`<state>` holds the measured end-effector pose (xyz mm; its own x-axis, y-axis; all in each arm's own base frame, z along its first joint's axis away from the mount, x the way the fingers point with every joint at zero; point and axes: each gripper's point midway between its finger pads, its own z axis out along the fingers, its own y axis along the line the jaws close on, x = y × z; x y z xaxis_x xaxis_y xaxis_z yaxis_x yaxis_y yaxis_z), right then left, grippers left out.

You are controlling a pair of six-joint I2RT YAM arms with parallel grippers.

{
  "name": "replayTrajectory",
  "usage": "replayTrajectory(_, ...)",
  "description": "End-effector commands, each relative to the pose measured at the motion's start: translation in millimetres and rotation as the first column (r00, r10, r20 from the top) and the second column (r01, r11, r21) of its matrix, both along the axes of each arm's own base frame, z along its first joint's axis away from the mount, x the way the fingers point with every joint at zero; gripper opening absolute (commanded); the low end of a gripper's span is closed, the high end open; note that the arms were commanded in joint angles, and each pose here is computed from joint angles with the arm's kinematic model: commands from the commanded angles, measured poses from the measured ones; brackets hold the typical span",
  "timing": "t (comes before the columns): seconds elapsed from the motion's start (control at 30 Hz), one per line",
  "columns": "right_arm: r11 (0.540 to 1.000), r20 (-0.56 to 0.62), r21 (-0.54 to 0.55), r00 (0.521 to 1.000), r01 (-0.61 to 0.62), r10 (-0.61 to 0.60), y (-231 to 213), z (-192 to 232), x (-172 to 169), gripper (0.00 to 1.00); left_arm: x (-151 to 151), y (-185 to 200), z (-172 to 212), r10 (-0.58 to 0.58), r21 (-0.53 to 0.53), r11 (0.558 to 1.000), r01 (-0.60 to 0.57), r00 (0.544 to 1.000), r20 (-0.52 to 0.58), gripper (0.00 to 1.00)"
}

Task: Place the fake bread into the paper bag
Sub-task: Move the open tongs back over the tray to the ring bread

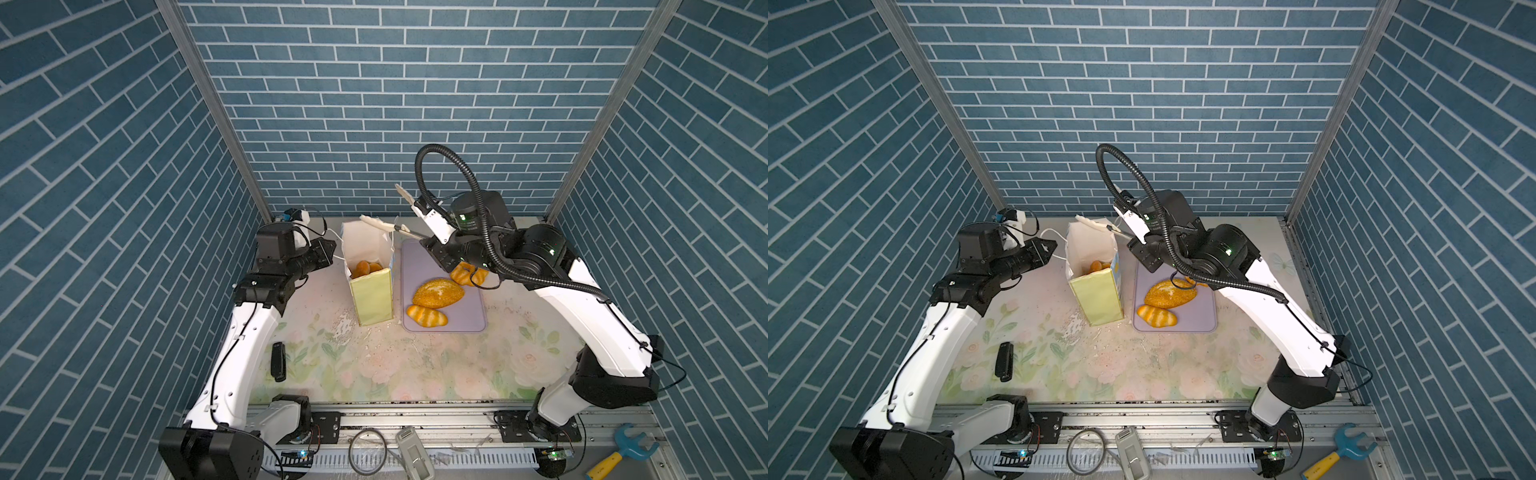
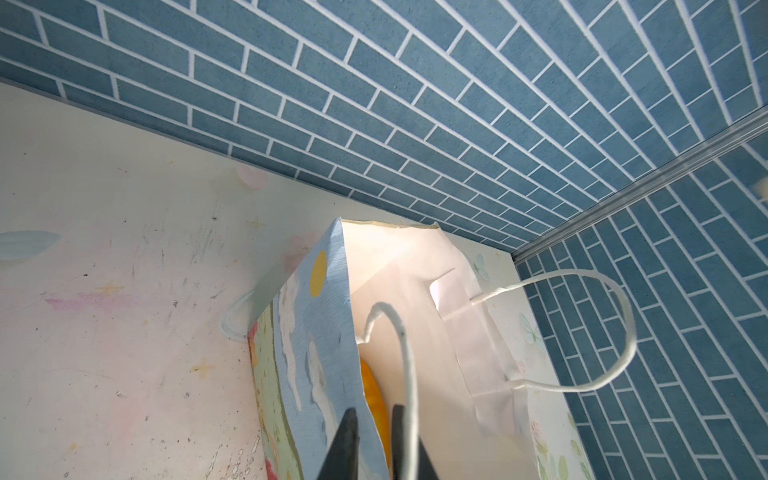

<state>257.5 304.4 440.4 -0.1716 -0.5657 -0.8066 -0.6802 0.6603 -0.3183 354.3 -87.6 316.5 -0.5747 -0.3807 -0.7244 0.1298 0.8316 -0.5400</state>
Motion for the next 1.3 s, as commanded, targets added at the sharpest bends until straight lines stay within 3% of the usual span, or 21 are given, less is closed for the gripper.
replayTrajectory(0.0, 0.985, 0.069, 0.064, 0.984, 0.16, -0.164, -38, 28, 8, 0.52, 0, -3, 10, -0.028, 0.026, 0.999, 0.027, 0.999, 0.024, 0.18)
replayTrajectory(0.23, 0.904, -0.038, 0.115, 0.911, 0.412, -0.41, -109, 14, 15, 0.52, 1, 0, 11, -0.034, 0.084, 0.996, 0.031, 0.999, 0.03, 0.18)
replayTrajectory(0.43, 0.788, -0.196, 0.046, 0.778, 0.615, -0.596, -164, -46, 25, 0.52, 1, -2, 15, -0.055, 0.093, 0.994, 0.05, 0.997, 0.048, 0.18)
replayTrajectory(0.63, 0.704, -0.326, -0.086, 0.648, 0.705, -0.689, -182, -125, 30, 0.52, 0, -6, 22, -0.085, 0.089, 0.993, 0.079, 0.994, 0.067, 0.18)
replayTrajectory(0.87, 0.699, -0.399, -0.196, 0.596, 0.687, -0.697, -175, -185, 34, 0.52, -5, -3, 21, -0.082, 0.127, 0.989, 0.074, 0.995, 0.063, 0.19)
replayTrajectory(1.1, 0.741, -0.466, -0.23, 0.597, 0.631, -0.653, -163, -212, 41, 0.52, 3, 1, 16, -0.059, 0.134, 0.99, 0.051, 0.997, 0.056, 0.19)
replayTrajectory(1.27, 0.726, -0.472, -0.274, 0.57, 0.631, -0.673, -166, -230, 60, 0.52, 2, 3, 15, -0.059, 0.164, 0.985, 0.052, 0.997, 0.041, 0.19)
